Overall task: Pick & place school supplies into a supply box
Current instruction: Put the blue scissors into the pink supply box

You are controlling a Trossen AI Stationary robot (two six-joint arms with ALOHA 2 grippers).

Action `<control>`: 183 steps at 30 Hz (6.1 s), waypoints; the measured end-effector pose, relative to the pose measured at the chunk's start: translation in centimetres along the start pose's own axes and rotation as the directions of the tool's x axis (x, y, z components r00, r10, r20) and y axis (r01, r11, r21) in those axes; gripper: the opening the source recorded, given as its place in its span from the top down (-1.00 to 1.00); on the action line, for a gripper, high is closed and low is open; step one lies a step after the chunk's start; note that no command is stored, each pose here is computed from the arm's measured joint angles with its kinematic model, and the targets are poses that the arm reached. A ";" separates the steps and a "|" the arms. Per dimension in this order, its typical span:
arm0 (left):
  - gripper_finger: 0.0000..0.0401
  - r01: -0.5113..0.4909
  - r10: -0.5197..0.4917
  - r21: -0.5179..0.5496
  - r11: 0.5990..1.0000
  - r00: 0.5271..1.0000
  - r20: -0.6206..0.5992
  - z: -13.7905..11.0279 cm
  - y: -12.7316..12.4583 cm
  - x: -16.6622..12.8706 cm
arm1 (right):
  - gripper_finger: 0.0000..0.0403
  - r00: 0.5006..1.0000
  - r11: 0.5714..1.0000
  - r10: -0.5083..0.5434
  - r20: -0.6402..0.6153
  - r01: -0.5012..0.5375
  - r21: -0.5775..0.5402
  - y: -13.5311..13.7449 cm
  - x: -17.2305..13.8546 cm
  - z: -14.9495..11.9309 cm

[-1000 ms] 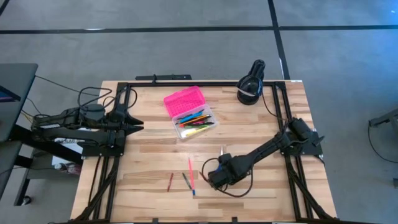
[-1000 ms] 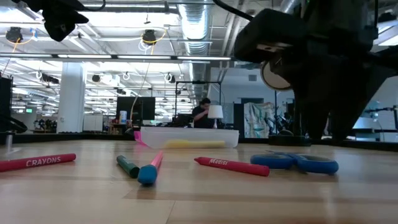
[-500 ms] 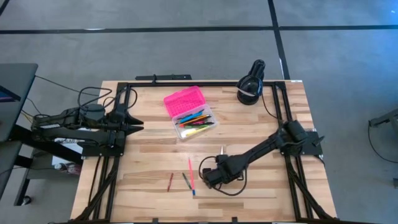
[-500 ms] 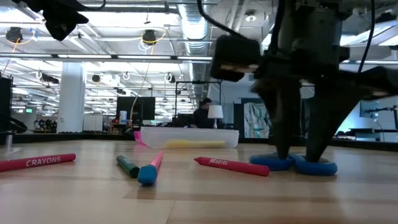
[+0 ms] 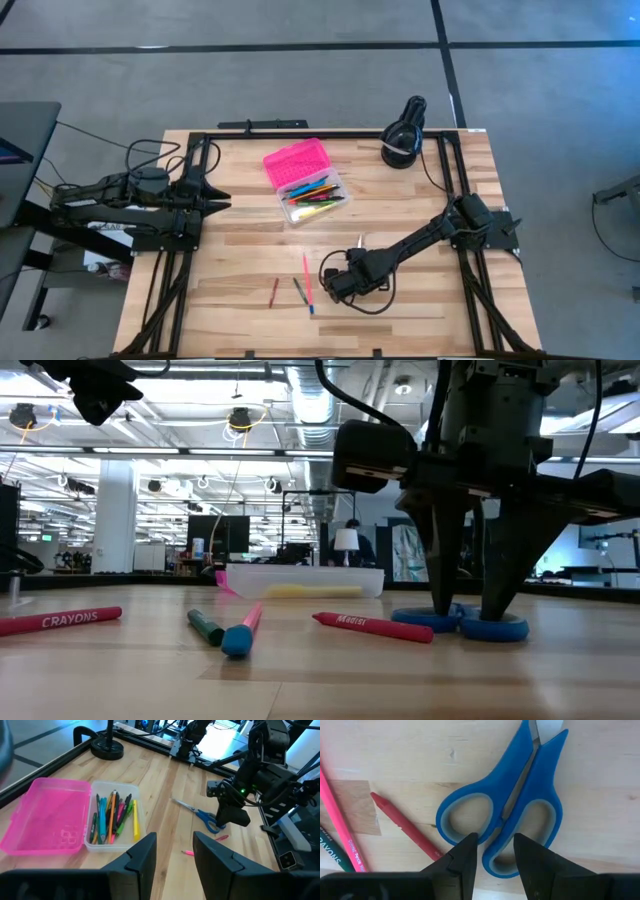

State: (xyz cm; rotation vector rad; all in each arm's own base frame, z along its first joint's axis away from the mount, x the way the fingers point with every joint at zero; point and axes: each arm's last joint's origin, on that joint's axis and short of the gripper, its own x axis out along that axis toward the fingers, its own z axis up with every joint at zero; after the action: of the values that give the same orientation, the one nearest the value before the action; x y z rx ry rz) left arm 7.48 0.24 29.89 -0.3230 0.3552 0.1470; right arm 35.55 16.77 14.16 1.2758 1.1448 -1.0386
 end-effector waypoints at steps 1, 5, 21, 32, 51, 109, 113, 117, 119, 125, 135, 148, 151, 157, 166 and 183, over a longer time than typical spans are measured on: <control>0.40 -0.001 0.001 0.000 1.000 1.000 0.000 0.0 0.0 0.0 | 0.40 1.000 1.000 -0.001 0.000 0.001 0.000 0.0 0.0 0.0; 0.40 0.000 0.000 0.000 1.000 1.000 0.001 0.0 0.0 0.0 | 0.40 1.000 1.000 -0.001 0.000 0.001 0.018 0.0 0.0 0.0; 0.40 0.000 0.000 -0.010 1.000 1.000 0.001 0.0 0.0 0.0 | 0.04 1.000 0.999 0.009 0.004 -0.009 0.053 -0.4 0.1 -1.0; 0.40 0.000 0.000 -0.018 1.000 1.000 0.000 0.0 0.0 0.0 | 0.03 1.000 0.999 0.016 0.005 -0.016 0.044 -0.3 0.1 -1.0; 0.40 -0.003 0.003 -0.018 1.000 1.000 0.002 0.0 0.0 0.0 | 0.43 0.998 1.000 0.006 -0.066 -0.008 -0.028 -0.2 0.1 -1.3; 0.40 -0.034 0.034 0.018 0.999 0.999 0.007 0.0 0.1 0.0 | 0.29 0.940 0.952 -0.260 -0.219 0.213 -0.219 -1.1 -1.5 -0.1; 0.40 -0.039 0.039 0.020 0.999 0.999 -0.006 -0.1 0.2 0.0 | 0.33 0.948 0.964 -0.256 -0.190 0.235 -0.125 -1.4 -1.5 -0.9; 0.40 -0.038 0.039 0.034 0.999 0.999 -0.006 -0.1 0.2 0.0 | 0.36 0.962 0.971 -0.238 -0.134 0.238 -0.012 -1.8 -1.5 -1.6; 0.40 -0.038 0.039 0.036 0.999 0.999 -0.007 -0.1 0.2 0.0 | 0.37 0.967 0.972 -0.227 -0.114 0.232 0.032 -1.9 -1.5 -2.0; 0.40 -0.038 0.038 0.036 0.999 0.999 -0.007 -0.1 0.2 0.0 | 0.40 0.978 0.967 -0.202 -0.057 0.208 0.148 -2.5 -1.6 -3.1; 0.40 -0.031 0.032 0.025 0.999 0.999 -0.009 -0.1 0.1 0.0 | 0.41 0.978 0.956 -0.200 -0.055 0.207 0.207 -3.0 -1.0 -3.4; 0.40 -0.037 0.037 0.012 0.999 0.999 -0.006 -0.1 0.2 0.0 | 0.41 0.981 0.978 -0.193 -0.023 0.190 -0.088 -2.9 -0.9 -3.1; 0.40 -0.036 0.036 0.011 0.999 0.999 -0.001 -0.1 0.1 0.0 | 0.41 0.981 0.968 -0.194 -0.003 0.191 -0.163 -2.9 -0.9 -2.9; 0.40 -0.031 0.031 -0.008 0.999 0.999 0.015 0.1 0.1 0.0 | 0.41 0.980 0.921 -0.198 -0.005 0.184 -0.345 -2.6 -0.8 -2.4; 0.40 -0.029 0.029 -0.020 0.999 0.999 0.021 0.1 0.1 0.0 | 0.41 0.982 0.832 -0.189 -0.024 0.147 -0.535 -1.9 -0.7 -1.2; 0.40 -0.045 0.047 -0.048 0.998 0.999 0.027 0.1 0.1 0.0 | 0.41 0.978 0.710 -0.199 -0.066 0.098 -0.698 -1.1 -0.9 0.9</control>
State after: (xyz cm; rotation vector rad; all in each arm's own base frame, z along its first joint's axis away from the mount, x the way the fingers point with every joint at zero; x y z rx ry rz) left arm 7.49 0.39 29.99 -0.3590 0.3317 0.2051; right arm 34.37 15.79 14.81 0.6531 1.5728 -0.5272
